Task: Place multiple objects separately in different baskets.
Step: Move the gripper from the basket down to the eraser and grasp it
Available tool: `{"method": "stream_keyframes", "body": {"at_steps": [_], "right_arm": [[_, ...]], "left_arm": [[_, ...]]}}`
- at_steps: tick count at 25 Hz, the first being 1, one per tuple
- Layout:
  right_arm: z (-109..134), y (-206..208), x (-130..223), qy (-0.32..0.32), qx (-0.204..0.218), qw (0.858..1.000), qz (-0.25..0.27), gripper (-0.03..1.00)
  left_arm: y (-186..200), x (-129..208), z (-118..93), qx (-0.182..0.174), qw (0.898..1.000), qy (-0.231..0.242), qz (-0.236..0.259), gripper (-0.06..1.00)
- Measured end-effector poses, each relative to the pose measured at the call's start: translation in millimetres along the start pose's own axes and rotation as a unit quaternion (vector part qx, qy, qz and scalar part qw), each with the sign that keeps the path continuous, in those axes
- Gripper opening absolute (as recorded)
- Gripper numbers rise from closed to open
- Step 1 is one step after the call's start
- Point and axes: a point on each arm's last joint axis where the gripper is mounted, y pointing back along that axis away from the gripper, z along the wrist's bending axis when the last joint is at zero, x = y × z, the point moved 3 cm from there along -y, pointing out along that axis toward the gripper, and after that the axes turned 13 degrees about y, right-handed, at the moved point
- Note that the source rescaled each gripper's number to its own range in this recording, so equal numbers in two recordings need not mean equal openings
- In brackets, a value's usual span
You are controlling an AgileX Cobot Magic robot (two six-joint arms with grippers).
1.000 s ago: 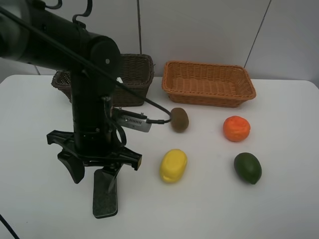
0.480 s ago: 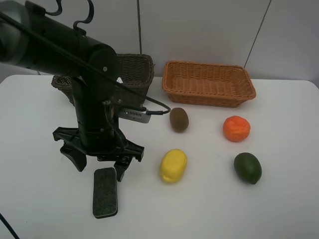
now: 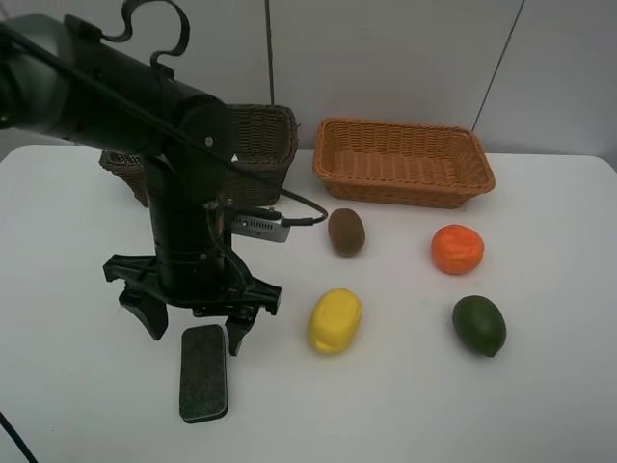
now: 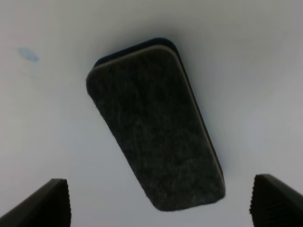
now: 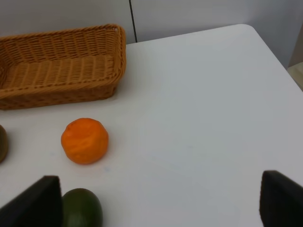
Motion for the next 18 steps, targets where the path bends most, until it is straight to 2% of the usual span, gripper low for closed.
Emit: {"method": "stream_keyframes", "body": {"at_steps": [9, 18], "right_arm": [[0.0, 0.0, 0.0, 0.000, 0.000, 1.000, 0.000, 0.96], [0.0, 0.0, 0.0, 0.000, 0.000, 1.000, 0.000, 0.96]], "left_arm": [[-28.8, -1.6, -2.8, -0.021, 0.999, 0.010, 0.030, 1.00], [-46.9, -7.5, 3.5, -0.038, 0.998, 0.026, 0.053, 1.00]]}}
